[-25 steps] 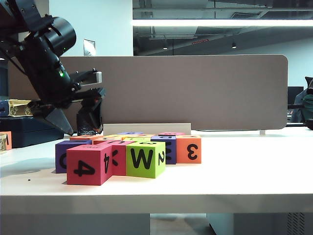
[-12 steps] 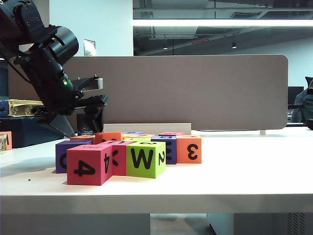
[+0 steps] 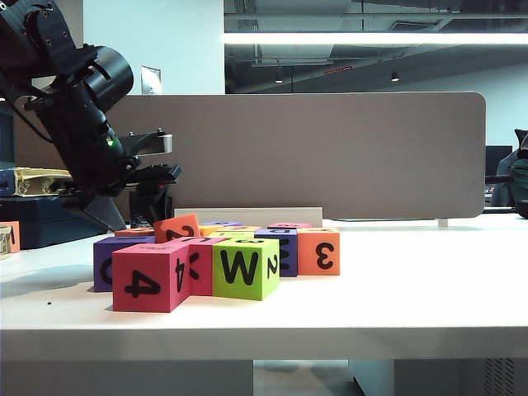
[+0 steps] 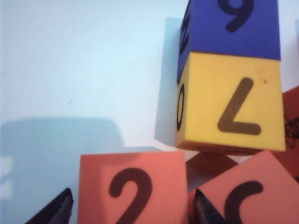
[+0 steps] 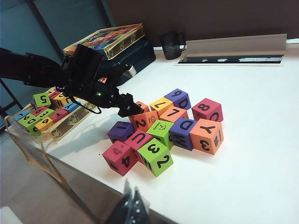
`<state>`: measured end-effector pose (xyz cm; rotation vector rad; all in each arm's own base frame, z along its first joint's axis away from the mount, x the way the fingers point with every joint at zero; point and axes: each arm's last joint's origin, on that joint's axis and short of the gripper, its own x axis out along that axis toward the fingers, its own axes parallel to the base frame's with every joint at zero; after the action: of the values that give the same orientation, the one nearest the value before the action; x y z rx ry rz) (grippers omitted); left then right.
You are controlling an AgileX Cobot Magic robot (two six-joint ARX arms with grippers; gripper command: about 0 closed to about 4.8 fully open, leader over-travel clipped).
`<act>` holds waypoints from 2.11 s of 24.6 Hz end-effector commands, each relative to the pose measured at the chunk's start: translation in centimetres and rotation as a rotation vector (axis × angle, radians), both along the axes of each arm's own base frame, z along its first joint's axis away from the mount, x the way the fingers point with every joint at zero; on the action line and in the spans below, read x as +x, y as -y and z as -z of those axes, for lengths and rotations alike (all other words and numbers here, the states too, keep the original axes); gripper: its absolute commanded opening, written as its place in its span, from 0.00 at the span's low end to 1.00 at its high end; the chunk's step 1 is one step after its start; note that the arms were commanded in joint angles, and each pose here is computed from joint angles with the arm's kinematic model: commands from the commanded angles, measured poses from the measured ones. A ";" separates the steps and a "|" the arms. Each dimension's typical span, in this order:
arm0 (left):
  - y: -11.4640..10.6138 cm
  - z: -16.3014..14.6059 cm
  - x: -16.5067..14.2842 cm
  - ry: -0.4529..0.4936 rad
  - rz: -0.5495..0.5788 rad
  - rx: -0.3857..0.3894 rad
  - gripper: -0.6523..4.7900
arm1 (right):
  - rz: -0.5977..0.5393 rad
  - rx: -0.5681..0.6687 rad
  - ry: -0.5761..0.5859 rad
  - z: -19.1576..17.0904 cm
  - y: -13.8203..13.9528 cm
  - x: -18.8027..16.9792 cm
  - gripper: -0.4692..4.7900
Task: Select the appropriate blocks from the scattered letter blocks on the table and arrange them in a row to spell out "23".
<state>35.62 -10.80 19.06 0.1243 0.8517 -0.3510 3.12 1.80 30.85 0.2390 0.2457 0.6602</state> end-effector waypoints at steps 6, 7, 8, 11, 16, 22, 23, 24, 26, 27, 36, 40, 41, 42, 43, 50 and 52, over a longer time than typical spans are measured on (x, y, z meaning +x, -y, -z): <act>0.1 0.6 -0.1 -0.026 0.007 0.015 0.66 | 0.003 -0.001 0.018 -0.2 0.0 0.0 0.09; 0.1 0.4 0.0 -0.022 0.007 0.014 0.66 | 0.003 -0.001 0.018 -0.2 0.0 0.0 0.09; 0.1 0.3 0.1 -0.023 0.007 0.014 0.66 | 0.003 -0.001 0.017 -0.2 0.0 0.0 0.09; 0.2 -0.5 0.4 -0.012 0.007 0.011 0.61 | 0.003 -0.001 0.017 -0.2 0.0 0.0 0.09; 0.5 -2.7 1.2 0.003 0.007 0.007 0.61 | 0.022 -0.005 0.017 -0.2 0.1 0.0 0.09; 0.7 -5.1 1.8 0.017 0.012 -0.015 0.61 | 0.028 -0.006 0.017 -0.2 0.1 0.0 0.09; 0.8 -5.4 1.9 0.008 0.012 -0.028 0.61 | 0.028 -0.006 0.017 -0.2 0.1 0.0 0.09; 0.9 -5.7 1.8 -0.006 0.014 -0.044 0.61 | 0.028 -0.006 0.017 -0.2 0.1 0.0 0.09; 1.0 -6.4 1.8 -0.033 0.016 -0.077 0.61 | 0.028 -0.006 0.017 -0.2 0.1 0.0 0.09; 1.2 -6.9 1.7 -0.054 0.017 -0.098 0.61 | 0.028 -0.006 0.017 -0.2 0.1 0.0 0.09; 3.3 -9.7 0.6 -0.165 0.053 -0.171 0.61 | 0.035 -0.007 0.017 -0.2 0.1 0.0 0.09; 7.3 -9.8 -1.5 -0.198 0.164 -0.152 0.61 | 0.036 -0.007 0.017 -0.2 0.1 0.0 0.09; 8.0 -9.8 -1.9 -0.199 0.185 -0.150 0.61 | 0.036 -0.007 0.017 -0.2 0.1 0.0 0.09; 9.2 -9.8 -2.5 -0.206 0.202 -0.158 0.61 | 0.035 -0.007 0.018 -0.2 0.1 0.0 0.09; 10.3 -9.8 -3.2 -0.221 0.208 -0.172 0.61 | 0.035 -0.007 0.017 -0.2 0.1 0.0 0.09; 14.8 -9.9 -6.1 -0.228 0.204 -0.213 0.61 | 0.035 -0.007 0.018 -0.2 0.1 0.0 0.09; 16.2 -9.8 -6.9 -0.178 0.167 -0.175 0.61 | 0.036 -0.007 0.017 -0.2 0.1 0.0 0.09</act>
<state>28.80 -26.48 28.69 0.0009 1.0272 -0.6449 3.17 1.72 30.84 0.2363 0.2432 0.6268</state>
